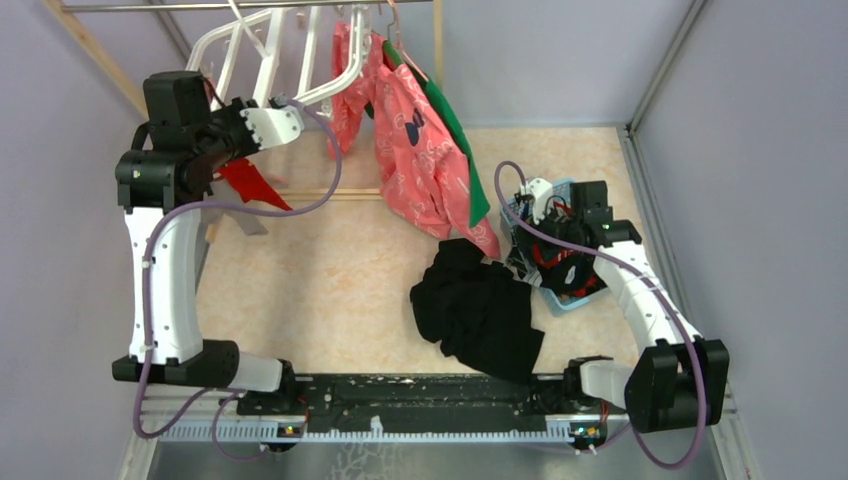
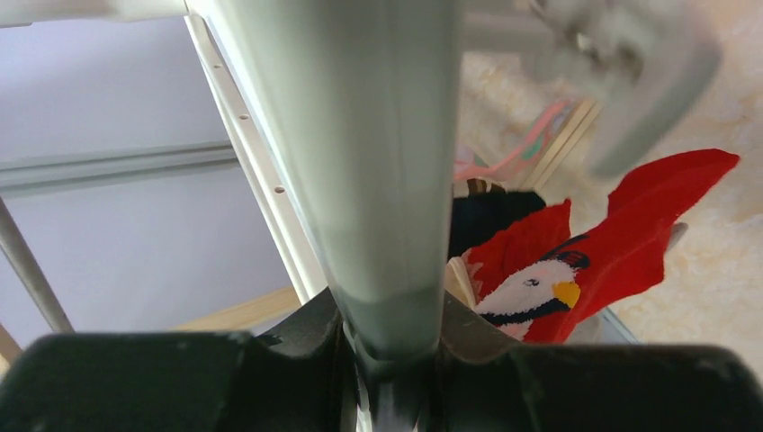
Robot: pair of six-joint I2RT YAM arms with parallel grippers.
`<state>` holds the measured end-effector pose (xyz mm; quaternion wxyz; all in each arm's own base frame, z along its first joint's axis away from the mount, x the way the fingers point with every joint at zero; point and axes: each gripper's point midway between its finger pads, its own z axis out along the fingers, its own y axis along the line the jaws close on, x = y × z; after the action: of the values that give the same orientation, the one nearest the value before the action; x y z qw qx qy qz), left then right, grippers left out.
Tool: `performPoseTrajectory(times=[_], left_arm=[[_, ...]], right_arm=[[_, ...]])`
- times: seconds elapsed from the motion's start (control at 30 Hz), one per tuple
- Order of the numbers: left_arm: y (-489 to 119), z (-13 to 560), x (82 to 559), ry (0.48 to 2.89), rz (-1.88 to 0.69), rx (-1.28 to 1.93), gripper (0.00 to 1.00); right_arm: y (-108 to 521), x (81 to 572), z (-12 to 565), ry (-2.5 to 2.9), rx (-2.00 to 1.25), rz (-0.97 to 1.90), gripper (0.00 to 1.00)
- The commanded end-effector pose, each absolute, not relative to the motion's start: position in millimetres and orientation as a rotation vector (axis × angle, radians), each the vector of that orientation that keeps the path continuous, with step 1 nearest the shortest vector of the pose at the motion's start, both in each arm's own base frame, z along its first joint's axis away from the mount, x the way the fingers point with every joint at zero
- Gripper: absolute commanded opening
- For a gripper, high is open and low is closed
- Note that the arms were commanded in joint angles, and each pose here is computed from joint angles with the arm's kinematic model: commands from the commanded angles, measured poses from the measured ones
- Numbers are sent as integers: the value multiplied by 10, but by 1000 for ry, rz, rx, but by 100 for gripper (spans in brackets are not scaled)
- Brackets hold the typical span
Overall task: Remove the socks clipped to the hanger
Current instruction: Adjust the hanger on the clothesline.
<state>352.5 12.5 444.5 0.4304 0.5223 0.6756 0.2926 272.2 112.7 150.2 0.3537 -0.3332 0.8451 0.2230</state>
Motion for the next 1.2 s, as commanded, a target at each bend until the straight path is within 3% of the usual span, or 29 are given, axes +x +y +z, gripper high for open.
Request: performPoseTrajectory(times=[0.0, 0.23, 0.8, 1.07, 1.17], left_arm=[[93, 4308, 3400, 1750, 644, 1236, 20], [-173, 4153, 3455, 1785, 558, 1205, 25], [-905, 4076, 3565, 1784, 433, 1121, 60], [-801, 4124, 3329, 1773, 446, 1139, 70], [-743, 4180, 3160, 1769, 441, 1161, 81]], right_arm=[[1195, 2794, 1582, 2139, -883, 597, 86], [1202, 2795, 1565, 2150, -877, 601, 86], [1182, 2773, 1526, 2162, -875, 591, 86], [1183, 2767, 1516, 2162, -878, 592, 86], [1186, 2771, 1516, 2162, -879, 595, 86]])
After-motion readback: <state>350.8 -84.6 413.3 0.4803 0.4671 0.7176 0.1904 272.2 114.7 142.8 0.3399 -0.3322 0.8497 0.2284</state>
